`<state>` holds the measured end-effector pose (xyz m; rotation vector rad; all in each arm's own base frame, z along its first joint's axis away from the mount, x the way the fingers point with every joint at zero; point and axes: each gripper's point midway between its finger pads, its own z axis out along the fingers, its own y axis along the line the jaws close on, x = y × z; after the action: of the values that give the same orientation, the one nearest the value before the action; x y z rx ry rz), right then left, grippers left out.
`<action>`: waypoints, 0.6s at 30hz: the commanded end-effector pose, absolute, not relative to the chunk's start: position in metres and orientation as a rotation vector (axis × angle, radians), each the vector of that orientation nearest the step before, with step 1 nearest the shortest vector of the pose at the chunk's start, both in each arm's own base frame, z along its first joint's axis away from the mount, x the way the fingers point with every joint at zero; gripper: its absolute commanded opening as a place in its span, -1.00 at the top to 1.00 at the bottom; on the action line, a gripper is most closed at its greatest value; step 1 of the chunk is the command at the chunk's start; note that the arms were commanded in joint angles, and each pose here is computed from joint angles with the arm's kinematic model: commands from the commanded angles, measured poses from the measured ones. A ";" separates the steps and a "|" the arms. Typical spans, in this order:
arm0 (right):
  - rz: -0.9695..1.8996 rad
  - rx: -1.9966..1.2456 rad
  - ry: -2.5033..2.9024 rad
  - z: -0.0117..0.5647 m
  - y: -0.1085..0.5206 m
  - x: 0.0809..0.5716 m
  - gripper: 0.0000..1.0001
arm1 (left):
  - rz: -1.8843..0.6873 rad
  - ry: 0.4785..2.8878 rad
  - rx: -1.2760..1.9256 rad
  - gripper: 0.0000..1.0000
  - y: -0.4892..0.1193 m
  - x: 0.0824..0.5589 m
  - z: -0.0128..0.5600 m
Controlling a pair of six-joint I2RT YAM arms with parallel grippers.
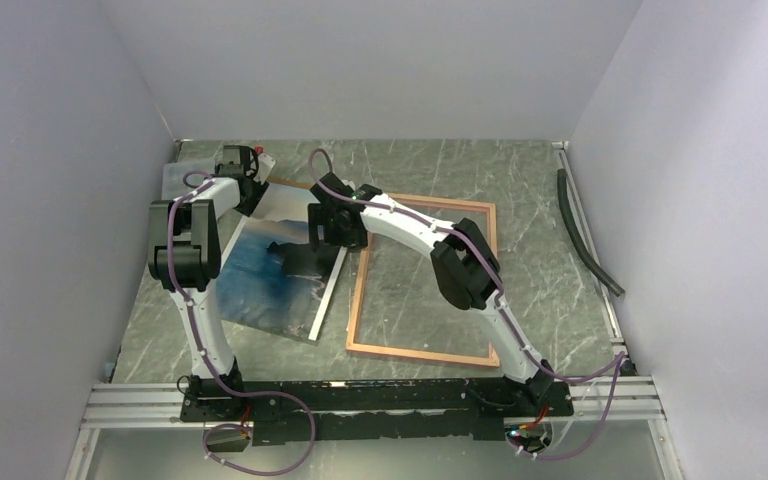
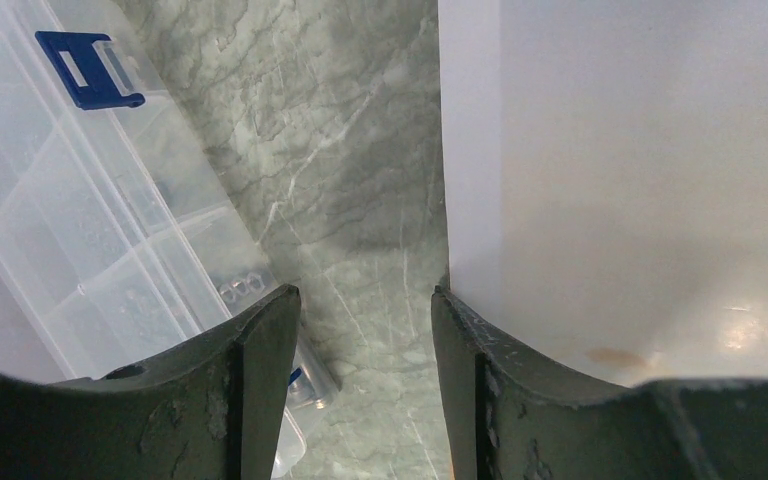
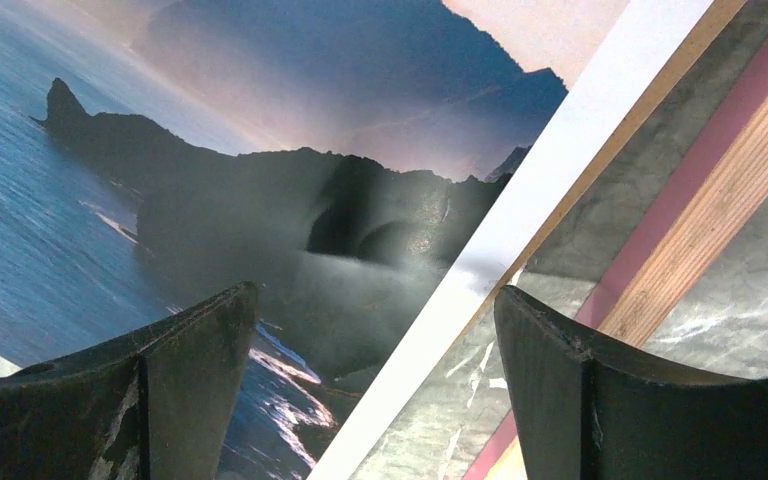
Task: Put the photo into the frame
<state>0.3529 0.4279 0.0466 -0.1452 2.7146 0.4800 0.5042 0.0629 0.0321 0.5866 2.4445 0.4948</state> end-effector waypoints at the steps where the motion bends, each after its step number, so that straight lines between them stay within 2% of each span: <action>1: 0.776 -0.156 2.453 0.133 0.473 0.375 -0.81 | 0.251 2.642 0.700 -0.16 0.019 0.453 -0.017; 14: 0.987 -0.114 2.597 0.116 0.460 0.367 -0.77 | 0.263 2.646 0.714 -0.11 0.021 0.453 -0.018; 18: 1.306 -0.233 2.452 0.147 0.474 0.353 -0.74 | 0.271 2.644 0.719 -0.10 0.022 0.453 -0.017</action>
<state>0.3527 0.4237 0.0550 -0.0720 2.7803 0.7785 0.5033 0.0616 0.0314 0.5914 2.4482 0.4912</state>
